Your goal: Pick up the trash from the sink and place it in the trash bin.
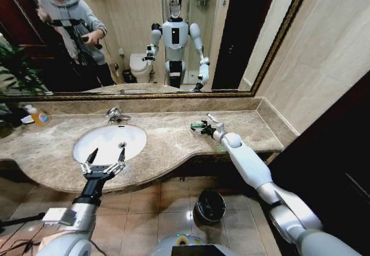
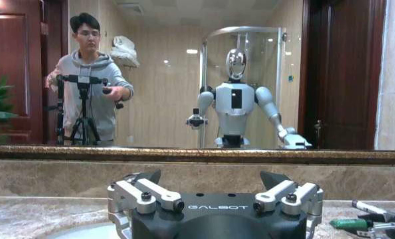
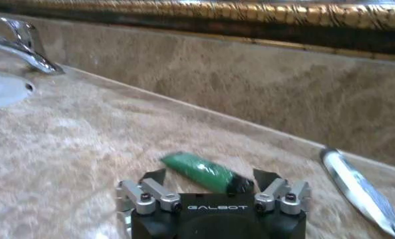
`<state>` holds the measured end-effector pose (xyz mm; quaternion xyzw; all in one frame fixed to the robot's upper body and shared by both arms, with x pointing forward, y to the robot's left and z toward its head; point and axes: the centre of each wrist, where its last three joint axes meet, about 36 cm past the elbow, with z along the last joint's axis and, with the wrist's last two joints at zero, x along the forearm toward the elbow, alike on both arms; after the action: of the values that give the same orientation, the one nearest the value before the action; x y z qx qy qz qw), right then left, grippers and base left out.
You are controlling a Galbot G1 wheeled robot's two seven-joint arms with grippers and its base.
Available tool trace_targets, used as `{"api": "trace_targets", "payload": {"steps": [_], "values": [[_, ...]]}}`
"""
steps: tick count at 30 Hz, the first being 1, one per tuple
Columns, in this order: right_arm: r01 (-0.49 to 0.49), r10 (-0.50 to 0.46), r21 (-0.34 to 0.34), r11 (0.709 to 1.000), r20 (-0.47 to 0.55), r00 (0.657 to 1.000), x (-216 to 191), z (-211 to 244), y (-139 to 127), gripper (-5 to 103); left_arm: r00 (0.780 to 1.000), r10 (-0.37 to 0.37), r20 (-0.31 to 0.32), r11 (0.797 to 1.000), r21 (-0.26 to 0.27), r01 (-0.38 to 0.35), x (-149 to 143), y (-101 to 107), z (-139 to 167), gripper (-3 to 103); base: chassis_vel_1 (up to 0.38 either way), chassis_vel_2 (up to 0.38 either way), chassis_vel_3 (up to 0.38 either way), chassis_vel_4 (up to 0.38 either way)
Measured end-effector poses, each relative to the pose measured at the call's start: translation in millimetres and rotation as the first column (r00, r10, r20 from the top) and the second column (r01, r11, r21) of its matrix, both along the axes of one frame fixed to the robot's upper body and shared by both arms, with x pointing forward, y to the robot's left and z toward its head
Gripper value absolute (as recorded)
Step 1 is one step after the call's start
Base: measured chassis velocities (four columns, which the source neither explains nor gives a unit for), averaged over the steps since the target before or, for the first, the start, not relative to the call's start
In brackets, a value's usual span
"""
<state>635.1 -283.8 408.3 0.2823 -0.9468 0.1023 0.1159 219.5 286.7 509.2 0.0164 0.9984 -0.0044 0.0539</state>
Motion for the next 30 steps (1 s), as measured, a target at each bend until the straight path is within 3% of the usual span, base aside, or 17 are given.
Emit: {"api": "trace_targets", "payload": {"steps": [4, 9, 16, 20, 30], "values": [[0.016, -0.016, 0.0, 1.0, -0.004, 1.0, -2.3, -1.3, -5.6, 69, 1.0, 0.0, 0.0, 1.0, 0.0, 0.0, 0.0, 0.0, 0.0, 100, 0.0, 0.0, 0.0, 0.0], [0.025, -0.025, 0.0, 1.0, -0.003, 1.0, -3.9, -1.8, -11.0, 58, 1.0, 0.0, 0.0, 1.0, 0.0, 0.0, 0.0, 0.0, 0.0, 100, 0.0, 0.0, 0.0, 0.0], [0.032, -0.032, 0.014, 0.999, 0.008, 0.999, -8.1, 1.7, -16.1, 26, 1.0, 0.0, 0.0, 1.0, 0.0, 0.0, 0.0, 0.0, 0.0, 100, 0.0, 0.0, 0.0, 0.0], [0.032, -0.032, 0.028, 0.999, 0.012, 0.999, -10.3, 3.2, -17.4, 20, 1.0, 0.0, 0.0, 1.0, 0.0, 0.0, 0.0, 0.0, 0.0, 100, 0.0, 0.0, 0.0, 0.0], [0.03, -0.032, 0.048, 0.998, 0.032, 0.999, -14.4, 10.3, -19.5, 20, 1.0, 0.0, 0.0, 1.0, 0.0, 0.0, 0.0, 0.0, 0.0, 100, 0.0, 0.0, 0.0, 0.0]]}}
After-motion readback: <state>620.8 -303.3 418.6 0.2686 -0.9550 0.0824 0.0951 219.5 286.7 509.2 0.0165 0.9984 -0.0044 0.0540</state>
